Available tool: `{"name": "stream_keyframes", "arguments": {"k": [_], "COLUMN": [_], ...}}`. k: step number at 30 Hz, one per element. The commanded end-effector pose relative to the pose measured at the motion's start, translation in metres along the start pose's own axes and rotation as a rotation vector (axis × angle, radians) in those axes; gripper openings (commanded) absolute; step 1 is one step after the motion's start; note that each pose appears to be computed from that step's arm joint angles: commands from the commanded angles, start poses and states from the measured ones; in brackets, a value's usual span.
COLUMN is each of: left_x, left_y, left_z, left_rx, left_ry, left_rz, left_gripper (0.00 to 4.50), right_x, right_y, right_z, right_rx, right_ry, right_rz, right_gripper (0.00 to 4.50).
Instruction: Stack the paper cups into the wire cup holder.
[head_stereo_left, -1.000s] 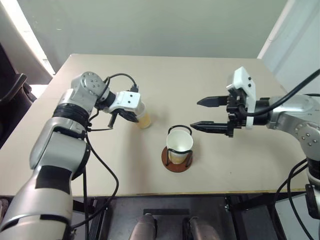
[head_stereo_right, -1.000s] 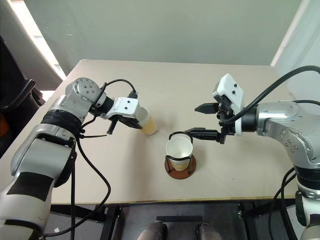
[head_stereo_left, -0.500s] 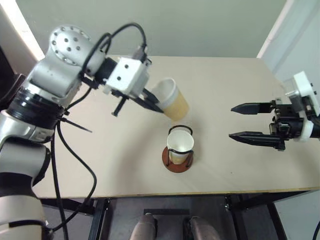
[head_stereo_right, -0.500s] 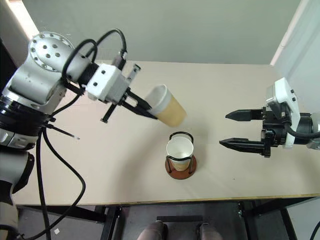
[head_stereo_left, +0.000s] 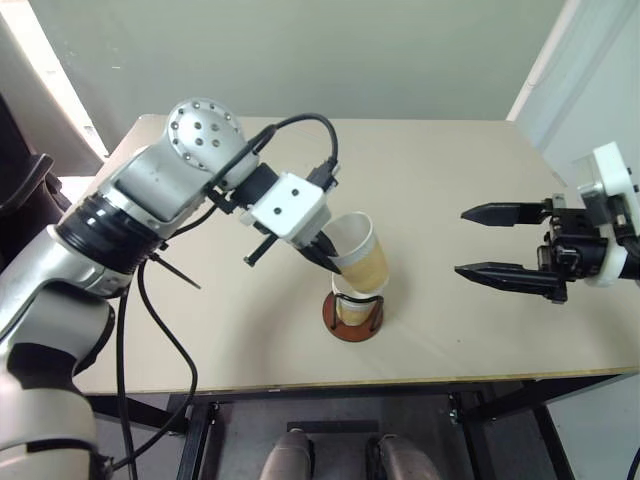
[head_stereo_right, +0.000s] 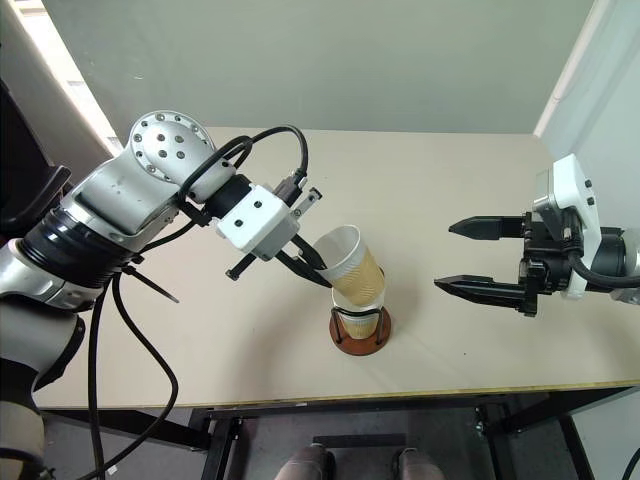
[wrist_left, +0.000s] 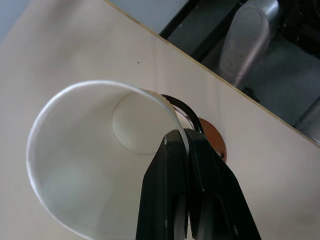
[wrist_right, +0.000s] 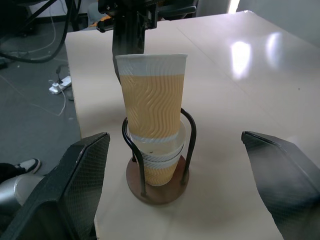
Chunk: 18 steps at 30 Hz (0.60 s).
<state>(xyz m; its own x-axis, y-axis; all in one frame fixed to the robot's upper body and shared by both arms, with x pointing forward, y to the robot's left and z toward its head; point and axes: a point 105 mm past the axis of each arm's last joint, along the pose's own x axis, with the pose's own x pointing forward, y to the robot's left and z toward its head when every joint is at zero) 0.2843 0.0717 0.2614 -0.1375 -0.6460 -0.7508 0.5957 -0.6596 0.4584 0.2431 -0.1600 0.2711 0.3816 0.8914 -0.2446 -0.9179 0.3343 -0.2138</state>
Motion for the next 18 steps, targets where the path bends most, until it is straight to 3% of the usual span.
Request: {"name": "stream_keyframes", "arguments": {"k": [1,18], "left_x": [-0.006,-0.001], "left_y": [0.0,-0.004], "left_z": [0.001,-0.013], "left_rx": [0.034,0.027], "left_ry": [0.036,0.095], "left_rz": [-0.021,-0.052], "left_gripper": [0.03,0.03], "right_x": [-0.002,0.004], "right_y": [0.002,0.002], "right_z": [0.01,0.005], "right_rx": [-0.053,-0.049], "right_ry": [-0.028,-0.03], "right_rz": [-0.019,-0.035], "right_gripper": [4.4,4.4]}}
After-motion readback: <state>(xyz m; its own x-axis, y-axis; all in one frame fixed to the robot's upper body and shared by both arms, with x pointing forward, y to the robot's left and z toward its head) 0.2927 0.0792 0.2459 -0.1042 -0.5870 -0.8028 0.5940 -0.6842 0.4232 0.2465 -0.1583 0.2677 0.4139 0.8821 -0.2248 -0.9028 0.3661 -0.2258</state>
